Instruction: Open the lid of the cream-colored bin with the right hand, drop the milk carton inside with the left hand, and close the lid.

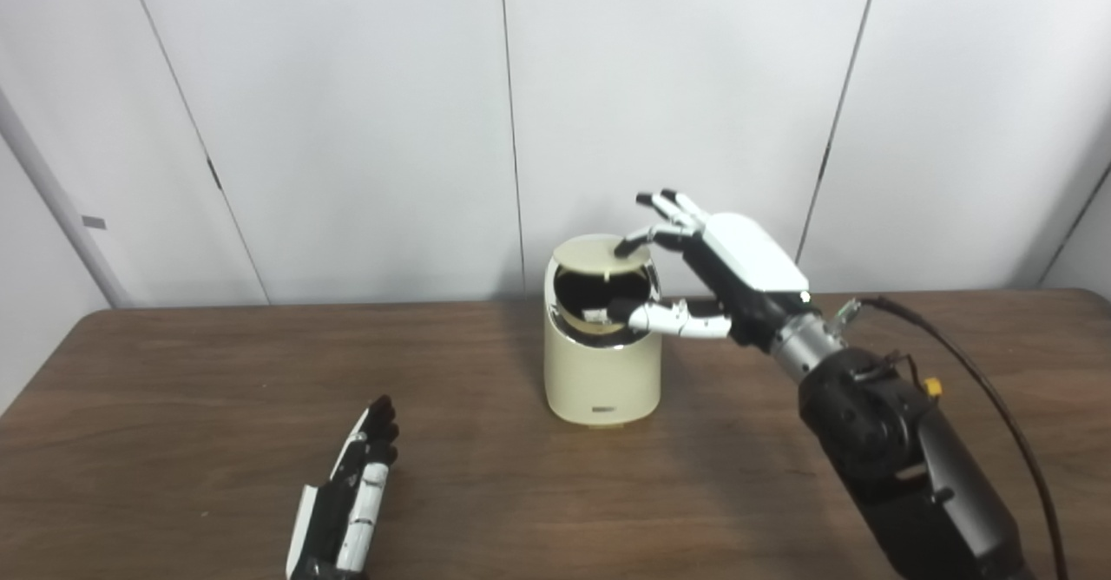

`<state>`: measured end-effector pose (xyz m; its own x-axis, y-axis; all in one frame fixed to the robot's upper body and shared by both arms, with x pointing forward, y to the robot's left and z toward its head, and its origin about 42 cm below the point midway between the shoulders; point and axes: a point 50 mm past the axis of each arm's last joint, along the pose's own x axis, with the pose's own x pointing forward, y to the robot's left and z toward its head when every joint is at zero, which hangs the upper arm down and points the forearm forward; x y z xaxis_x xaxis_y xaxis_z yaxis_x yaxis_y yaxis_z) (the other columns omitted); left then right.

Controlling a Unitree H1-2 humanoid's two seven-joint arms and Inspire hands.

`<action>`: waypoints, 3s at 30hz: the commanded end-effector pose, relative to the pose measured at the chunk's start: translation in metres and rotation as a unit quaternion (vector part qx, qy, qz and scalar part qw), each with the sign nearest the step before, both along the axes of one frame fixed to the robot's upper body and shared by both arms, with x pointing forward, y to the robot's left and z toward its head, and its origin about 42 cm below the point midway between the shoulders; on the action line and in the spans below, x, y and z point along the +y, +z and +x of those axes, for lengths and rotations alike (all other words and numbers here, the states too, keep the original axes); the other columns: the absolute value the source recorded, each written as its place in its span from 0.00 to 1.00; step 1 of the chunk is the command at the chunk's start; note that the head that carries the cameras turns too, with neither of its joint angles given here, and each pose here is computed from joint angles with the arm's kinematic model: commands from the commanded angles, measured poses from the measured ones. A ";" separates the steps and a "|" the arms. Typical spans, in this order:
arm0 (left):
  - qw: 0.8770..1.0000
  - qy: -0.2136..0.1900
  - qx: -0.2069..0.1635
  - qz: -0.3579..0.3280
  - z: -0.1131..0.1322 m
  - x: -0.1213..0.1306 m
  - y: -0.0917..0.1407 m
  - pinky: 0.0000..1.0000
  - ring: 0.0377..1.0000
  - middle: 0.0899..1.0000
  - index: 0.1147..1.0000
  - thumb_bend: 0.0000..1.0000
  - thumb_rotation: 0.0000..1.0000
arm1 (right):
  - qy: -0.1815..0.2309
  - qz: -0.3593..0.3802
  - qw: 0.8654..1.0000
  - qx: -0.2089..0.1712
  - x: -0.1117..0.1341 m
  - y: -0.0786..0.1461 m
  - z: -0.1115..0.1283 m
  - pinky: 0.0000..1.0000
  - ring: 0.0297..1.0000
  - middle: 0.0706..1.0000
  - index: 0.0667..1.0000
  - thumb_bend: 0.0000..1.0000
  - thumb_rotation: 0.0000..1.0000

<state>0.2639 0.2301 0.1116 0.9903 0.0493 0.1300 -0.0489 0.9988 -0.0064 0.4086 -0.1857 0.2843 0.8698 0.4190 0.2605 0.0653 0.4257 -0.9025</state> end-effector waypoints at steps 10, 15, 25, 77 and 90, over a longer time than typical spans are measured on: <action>1.000 -0.002 0.027 -0.005 -0.005 -0.012 -0.015 0.96 0.96 0.95 0.97 0.58 0.82 | 0.026 -0.054 0.998 -0.020 0.015 0.001 -0.010 0.98 1.00 0.95 0.70 0.59 0.84; 1.000 -0.001 0.024 -0.004 -0.005 -0.012 -0.014 0.96 0.98 0.98 0.98 0.58 0.82 | 0.028 -0.075 0.997 -0.022 0.019 0.001 -0.015 0.98 1.00 0.96 0.70 0.58 0.83; 1.000 0.002 0.027 -0.009 -0.002 -0.013 -0.018 0.97 0.98 0.97 0.97 0.60 0.81 | 0.023 -0.106 0.994 -0.030 0.022 -0.001 -0.018 0.98 1.00 0.96 0.71 0.57 0.77; 1.000 -0.002 0.023 -0.011 -0.007 -0.009 -0.013 0.96 0.97 0.97 0.97 0.60 0.80 | -0.053 -0.104 0.992 -0.057 -0.008 0.045 -0.043 0.95 1.00 0.96 0.78 0.61 0.99; 0.999 0.000 0.016 -0.030 -0.009 0.001 -0.004 0.96 0.97 0.97 1.00 0.57 0.79 | -0.075 0.100 0.987 0.102 -0.054 -0.005 -0.067 0.86 0.96 0.95 0.87 0.55 0.95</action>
<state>0.2624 0.2279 0.1116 0.9928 0.0575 0.1048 -0.0518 0.9971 -0.0562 0.3428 -0.2407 0.2656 0.9676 0.2428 0.0697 -0.0795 0.5545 -0.8284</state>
